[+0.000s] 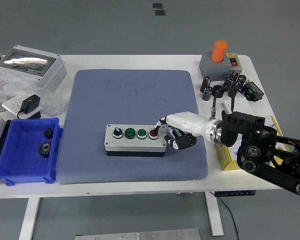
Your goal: Pick up the button,place it on the desk,press the button,press the button
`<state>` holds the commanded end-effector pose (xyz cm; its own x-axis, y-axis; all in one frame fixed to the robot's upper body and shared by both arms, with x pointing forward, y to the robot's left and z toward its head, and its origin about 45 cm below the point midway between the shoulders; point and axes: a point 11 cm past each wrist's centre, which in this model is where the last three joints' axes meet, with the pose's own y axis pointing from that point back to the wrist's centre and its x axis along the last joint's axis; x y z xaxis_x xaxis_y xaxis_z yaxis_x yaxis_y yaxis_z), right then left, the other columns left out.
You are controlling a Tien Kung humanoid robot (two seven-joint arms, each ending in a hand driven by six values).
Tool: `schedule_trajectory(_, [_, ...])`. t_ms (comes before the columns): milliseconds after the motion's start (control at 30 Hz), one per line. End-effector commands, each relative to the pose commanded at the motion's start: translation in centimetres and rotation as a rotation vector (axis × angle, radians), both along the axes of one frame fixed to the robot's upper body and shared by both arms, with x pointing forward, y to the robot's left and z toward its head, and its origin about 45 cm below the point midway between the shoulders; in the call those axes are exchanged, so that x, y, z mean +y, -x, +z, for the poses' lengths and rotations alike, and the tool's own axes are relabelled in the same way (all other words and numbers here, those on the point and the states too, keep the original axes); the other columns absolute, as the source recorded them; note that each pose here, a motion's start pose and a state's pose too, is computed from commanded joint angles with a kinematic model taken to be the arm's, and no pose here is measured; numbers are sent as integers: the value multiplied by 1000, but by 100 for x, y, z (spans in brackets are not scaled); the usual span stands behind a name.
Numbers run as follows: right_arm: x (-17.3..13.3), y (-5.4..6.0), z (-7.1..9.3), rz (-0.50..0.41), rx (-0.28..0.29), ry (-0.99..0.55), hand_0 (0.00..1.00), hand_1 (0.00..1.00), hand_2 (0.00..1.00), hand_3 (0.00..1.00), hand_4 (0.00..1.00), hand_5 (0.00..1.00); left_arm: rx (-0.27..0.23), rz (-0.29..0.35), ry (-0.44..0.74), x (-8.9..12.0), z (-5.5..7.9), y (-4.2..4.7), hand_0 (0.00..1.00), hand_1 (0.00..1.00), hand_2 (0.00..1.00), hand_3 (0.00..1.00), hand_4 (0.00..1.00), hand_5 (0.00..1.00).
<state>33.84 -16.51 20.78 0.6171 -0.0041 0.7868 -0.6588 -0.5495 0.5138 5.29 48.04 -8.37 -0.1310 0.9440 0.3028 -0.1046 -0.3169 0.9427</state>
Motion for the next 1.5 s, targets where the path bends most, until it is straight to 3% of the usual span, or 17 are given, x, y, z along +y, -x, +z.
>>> schedule_trajectory(133, [-5, 12, -35, -3, -15, 3, 29, 92, 174, 741, 356, 2, -2, -1, 0, -4, -2, -2, 696, 672, 657, 806, 630, 884])
schedule_trajectory(400, [-99, -92, 509, -56, -80, -299, 30, 92, 171, 740, 356, 2, 3, 0, -1, 2, -2, 20, 696, 672, 654, 806, 633, 887])
schedule_trajectory(533, [-258, -134, 624, -131, -88, -464, 34, 98, 172, 726, 358, 2, 12, 1, 1, -4, -7, 40, 696, 672, 654, 806, 635, 890])
schedule_trajectory(667, [-452, -234, 566, -249, -158, -561, 34, 98, 172, 726, 358, 2, 21, -2, 3, -9, -10, 50, 696, 672, 654, 806, 635, 890])
schedule_trajectory(700, [-510, -256, 528, -287, -171, -597, 122, 200, 308, 723, 579, 277, 25, -3, 2, -10, -12, 54, 696, 672, 654, 807, 637, 891])
schedule_trajectory(867, [-795, -268, 347, -484, -203, -825, 122, 200, 308, 723, 579, 277, 61, -6, -1, -24, -25, 110, 696, 672, 654, 807, 637, 891])
schedule_trajectory(900, [-858, -249, 320, -519, -207, -875, 414, 557, 624, 763, 791, 479, 69, -7, -1, -24, -27, 124, 696, 672, 655, 807, 638, 892])
schedule_trajectory(1067, [-1132, -123, 226, -619, -194, -1062, 414, 557, 624, 763, 791, 479, 89, -13, -6, 4, -16, 146, 696, 672, 655, 807, 638, 892])
schedule_trajectory(1100, [-1191, -96, 217, -637, -195, -1098, 817, 811, 838, 877, 895, 676, 89, -15, -7, 13, -11, 139, 697, 673, 659, 807, 643, 890])
schedule_trajectory(1267, [-1415, -45, 258, -701, -219, -1236, 817, 811, 838, 877, 895, 676, 80, -28, -14, 57, 16, 76, 697, 673, 659, 807, 643, 890])
schedule_trajectory(1500, [-1529, -15, 231, -744, -231, -1287, 836, 794, 808, 831, 845, 707, 76, -32, -24, 114, 48, 37, 698, 678, 663, 803, 634, 888])
